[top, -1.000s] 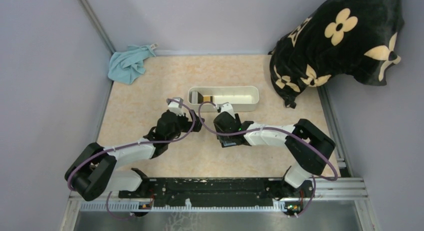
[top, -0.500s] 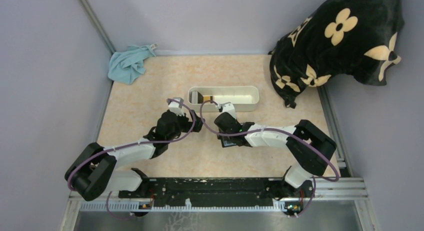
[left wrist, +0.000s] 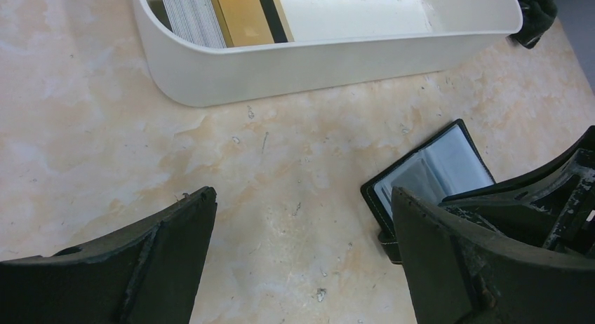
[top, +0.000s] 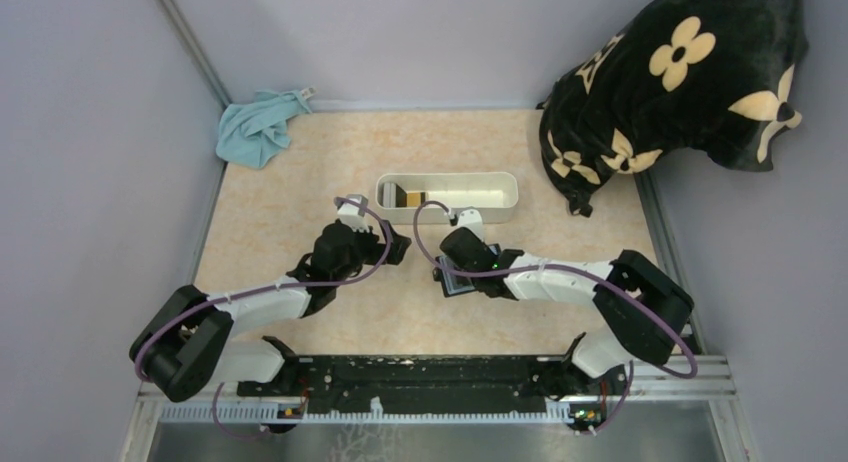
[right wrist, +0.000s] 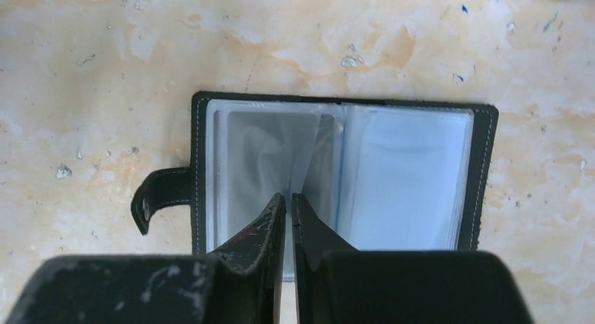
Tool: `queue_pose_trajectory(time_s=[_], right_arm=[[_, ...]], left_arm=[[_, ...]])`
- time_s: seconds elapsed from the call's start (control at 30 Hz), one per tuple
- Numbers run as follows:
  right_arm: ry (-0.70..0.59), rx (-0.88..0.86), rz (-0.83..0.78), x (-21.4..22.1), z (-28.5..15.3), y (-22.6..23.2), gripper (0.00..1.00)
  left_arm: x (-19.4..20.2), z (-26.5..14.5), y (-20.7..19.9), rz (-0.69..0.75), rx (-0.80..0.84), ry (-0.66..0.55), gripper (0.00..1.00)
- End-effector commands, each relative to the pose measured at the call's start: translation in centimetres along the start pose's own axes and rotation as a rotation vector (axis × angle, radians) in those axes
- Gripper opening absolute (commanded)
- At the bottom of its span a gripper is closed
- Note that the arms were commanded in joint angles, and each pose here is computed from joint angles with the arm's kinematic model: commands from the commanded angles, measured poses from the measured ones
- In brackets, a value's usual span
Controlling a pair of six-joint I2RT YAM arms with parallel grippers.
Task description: Take the credit cards out of the card holder
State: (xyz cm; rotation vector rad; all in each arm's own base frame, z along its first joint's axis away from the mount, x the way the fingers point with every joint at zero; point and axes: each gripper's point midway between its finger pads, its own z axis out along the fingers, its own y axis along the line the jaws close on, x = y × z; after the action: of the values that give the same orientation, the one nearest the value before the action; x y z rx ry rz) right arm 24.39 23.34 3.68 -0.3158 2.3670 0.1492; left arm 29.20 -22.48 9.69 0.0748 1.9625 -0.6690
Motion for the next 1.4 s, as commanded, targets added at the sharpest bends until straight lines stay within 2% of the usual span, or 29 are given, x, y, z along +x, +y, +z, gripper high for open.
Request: queue_pose_trajectory(time_s=[0.0,0.07,0.23,0.47,0.57,0.6,0.63,0.67,0.7,0.73,0.77,0.8,1.0,1.07,1.13,1.2,1.37], right_arm=[[-0.072,-0.070,0.084,-2.0,-1.1,0.6,0.06],[-0.092,-0.124,0.129,-2.3,-1.4,0.7,0.00],[-0.119,-0.213,0.241,-2.5,-1.7,-0.3,0.00],[-0.135,-0.217,0.242,-2.7,-2.1,-1.1,0.00],[-0.126,-0.199,0.217,-2.8,-2.0,-1.3,0.28],[-0.130,-0.188,0.216,-2.9,-2.0,-1.4,0.34],[-0.137,-0.178,0.221,-3.1,-2.0,-1.6,0.37],[-0.148,-0.167,0.225,-3.3,-2.1,-1.9,0.36],[-0.157,-0.155,0.226,-3.5,-2.2,-2.1,0.30],[-0.163,-0.147,0.231,-3.7,-2.2,-2.3,0.16],[-0.161,-0.140,0.237,-3.6,-2.1,-2.6,0.04],[-0.155,-0.132,0.246,-3.5,-1.9,-2.8,0.00],[-0.140,-0.107,0.279,-2.9,-1.0,-3.7,0.00],[-0.145,-0.108,0.288,-2.9,-0.8,-3.9,0.00],[-0.142,-0.116,0.293,-2.7,-0.7,-3.9,0.00],[-0.135,-0.116,0.295,-2.4,-0.5,-4.0,0.00],[-0.127,-0.121,0.296,-1.7,-0.1,-4.1,0.00]], left_arm=[[-0.3,0.0,-0.3,0.009,0.026,-0.014,0.99],[-0.2,0.0,-0.4,0.009,0.030,-0.011,0.99],[-0.1,0.0,-0.6,0.011,0.042,-0.006,0.99],[0.0,0.2,-0.9,0.007,0.054,0.004,0.99],[0.1,0.2,-1.3,-0.001,0.074,0.014,0.99],[0.1,0.2,-1.9,0.005,0.104,0.020,0.99],[0.2,0.1,-2.7,0.008,0.144,0.033,0.86],[0.4,0.0,-3.4,0.003,0.176,0.044,0.60],[0.5,-0.1,-4.2,-0.007,0.199,0.047,0.35],[0.5,-0.3,-5.2,-0.004,0.235,0.046,0.17],[0.7,-0.5,-6.2,0.007,0.276,0.051,0.08],[0.9,-0.6,-7.1,0.014,0.309,0.060,0.00],[1.8,-0.8,-11.4,-0.055,0.482,0.143,0.00],[2.1,-1.0,-12.6,-0.081,0.553,0.135,0.00],[2.8,-0.8,-12.8,-0.116,0.568,0.139,0.00],[3.7,-0.3,-12.6,-0.144,0.562,0.159,0.04],[6.2,1.2,-11.9,-0.112,0.531,0.220,0.07]])
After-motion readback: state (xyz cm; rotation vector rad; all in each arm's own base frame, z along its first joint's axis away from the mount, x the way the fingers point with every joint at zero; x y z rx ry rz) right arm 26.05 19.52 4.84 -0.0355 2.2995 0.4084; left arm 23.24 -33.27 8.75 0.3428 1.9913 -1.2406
